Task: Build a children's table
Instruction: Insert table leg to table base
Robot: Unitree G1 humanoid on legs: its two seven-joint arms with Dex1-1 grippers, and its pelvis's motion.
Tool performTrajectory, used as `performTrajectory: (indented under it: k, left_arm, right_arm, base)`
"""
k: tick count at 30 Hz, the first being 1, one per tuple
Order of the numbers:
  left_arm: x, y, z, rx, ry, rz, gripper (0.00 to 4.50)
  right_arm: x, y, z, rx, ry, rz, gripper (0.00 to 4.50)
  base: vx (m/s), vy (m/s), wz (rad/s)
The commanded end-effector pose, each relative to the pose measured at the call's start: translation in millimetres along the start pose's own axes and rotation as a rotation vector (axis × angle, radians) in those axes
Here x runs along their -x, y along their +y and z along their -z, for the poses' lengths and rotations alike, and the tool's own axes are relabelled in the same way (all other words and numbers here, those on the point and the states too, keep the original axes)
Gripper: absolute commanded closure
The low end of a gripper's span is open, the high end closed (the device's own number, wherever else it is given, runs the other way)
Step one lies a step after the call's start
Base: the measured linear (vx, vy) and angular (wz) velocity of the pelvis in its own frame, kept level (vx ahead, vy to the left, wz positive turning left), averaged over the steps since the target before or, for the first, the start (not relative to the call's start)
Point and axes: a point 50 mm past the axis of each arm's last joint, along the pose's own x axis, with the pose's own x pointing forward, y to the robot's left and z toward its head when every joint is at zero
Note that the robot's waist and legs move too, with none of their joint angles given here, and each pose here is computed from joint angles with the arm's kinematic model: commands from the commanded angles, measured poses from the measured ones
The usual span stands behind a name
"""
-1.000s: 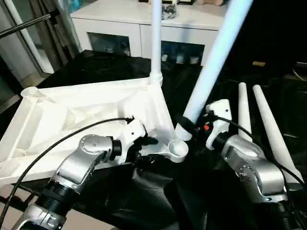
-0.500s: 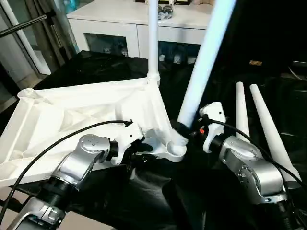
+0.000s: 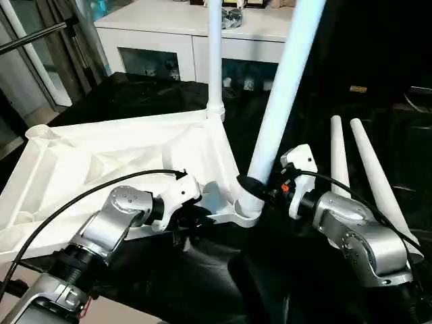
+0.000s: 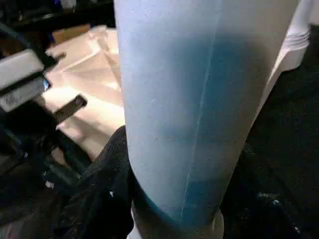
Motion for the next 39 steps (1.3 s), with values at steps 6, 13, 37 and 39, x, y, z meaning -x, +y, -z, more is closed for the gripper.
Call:
performTrajectory:
  k: [6, 13, 37, 39]
  left_arm:
    - [0.3, 0.3, 3.2, 0.023, -0.022, 0.011, 4.49]
    - [-5.2, 3.8, -4.8, 0.041, -0.086, 0.009, 4.50]
    - [-18.2, 14.0, -17.7, 0.038, -0.150, -0.035, 4.50]
    - [-18.0, 13.5, -16.1, 0.034, -0.139, -0.033, 4.50]
  right_arm:
    - [-2.1, -0.3, -3.5, 0.031, 0.026, -0.015, 2.61]
    - [-12.2, -5.7, -2.9, 0.037, 0.032, -0.005, 2.61]
    - [-26.1, -16.8, -9.9, 0.044, -0.002, 0.015, 2.61]
    - [-26.7, -17.2, -10.0, 0.046, -0.003, 0.016, 2.61]
  base:
    - [0.000, 0.000, 0.00]
    - [0.000, 0.000, 0.00]
    - [0.000, 0.000, 0.00]
    - [0.000, 0.000, 0.00]
